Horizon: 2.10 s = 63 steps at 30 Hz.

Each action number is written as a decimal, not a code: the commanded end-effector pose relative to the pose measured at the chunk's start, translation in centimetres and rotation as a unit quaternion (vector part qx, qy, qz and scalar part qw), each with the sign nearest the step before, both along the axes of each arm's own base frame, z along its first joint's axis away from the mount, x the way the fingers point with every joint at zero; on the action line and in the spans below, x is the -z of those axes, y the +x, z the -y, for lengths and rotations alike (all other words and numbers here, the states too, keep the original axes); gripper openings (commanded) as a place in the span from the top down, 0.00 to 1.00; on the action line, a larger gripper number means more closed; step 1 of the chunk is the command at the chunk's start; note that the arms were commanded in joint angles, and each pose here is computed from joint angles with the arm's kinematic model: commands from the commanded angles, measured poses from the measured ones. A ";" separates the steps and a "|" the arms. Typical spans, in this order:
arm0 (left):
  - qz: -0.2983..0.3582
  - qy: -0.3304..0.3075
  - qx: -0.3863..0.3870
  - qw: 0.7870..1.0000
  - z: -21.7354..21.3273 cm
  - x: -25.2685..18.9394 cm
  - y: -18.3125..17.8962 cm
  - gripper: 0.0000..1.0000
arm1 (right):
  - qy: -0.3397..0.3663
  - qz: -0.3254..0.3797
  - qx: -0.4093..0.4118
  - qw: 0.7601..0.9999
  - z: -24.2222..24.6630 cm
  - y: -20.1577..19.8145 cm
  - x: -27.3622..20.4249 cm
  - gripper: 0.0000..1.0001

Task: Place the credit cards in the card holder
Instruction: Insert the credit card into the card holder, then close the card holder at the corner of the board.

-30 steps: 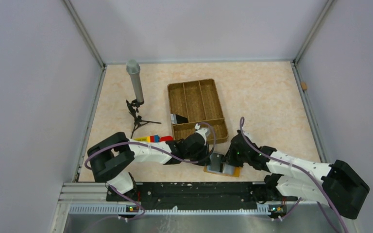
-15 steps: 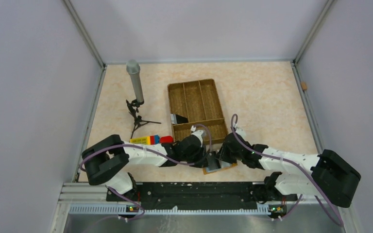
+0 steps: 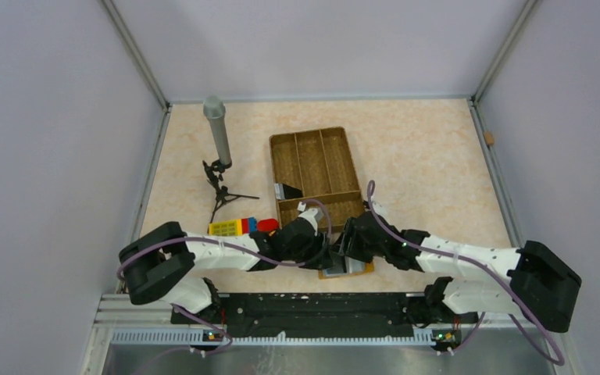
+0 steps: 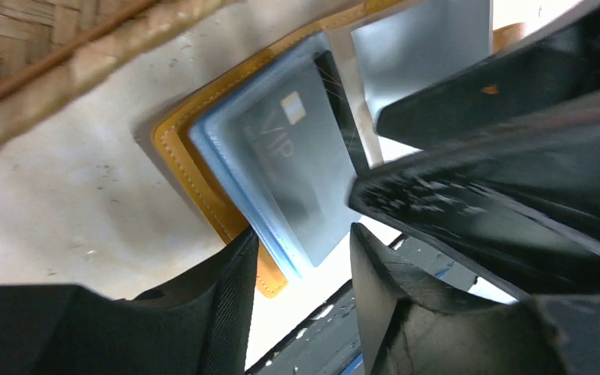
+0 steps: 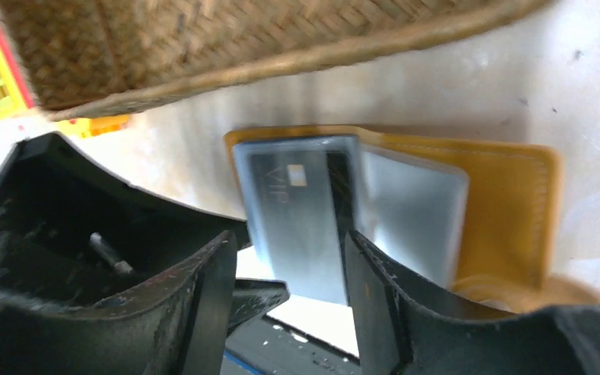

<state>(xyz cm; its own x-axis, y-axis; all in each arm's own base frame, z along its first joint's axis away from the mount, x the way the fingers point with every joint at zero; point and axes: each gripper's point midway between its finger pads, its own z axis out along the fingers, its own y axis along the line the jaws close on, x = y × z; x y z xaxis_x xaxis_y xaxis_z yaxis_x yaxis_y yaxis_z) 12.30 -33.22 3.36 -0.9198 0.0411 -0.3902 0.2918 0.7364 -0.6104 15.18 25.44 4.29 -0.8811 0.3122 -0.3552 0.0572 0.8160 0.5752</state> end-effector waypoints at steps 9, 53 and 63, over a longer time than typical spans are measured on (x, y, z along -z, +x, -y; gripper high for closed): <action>0.027 0.008 -0.040 0.999 -3.2 -0.8 1.2 0.31 | -0.077 0.072 -0.029 0.994 4.0 2.3 -8.7 0.28; -0.042 -0.087 -0.043 0.994 -3.1 -1.3 0.1 0.14 | -0.020 -0.079 0.009 0.997 5.2 -3.6 5.1 1.00; 0.025 -0.138 -0.014 0.990 -2.0 -6.2 0.6 0.18 | 0.034 -0.055 -0.040 0.997 0.4 -2.8 3.4 0.98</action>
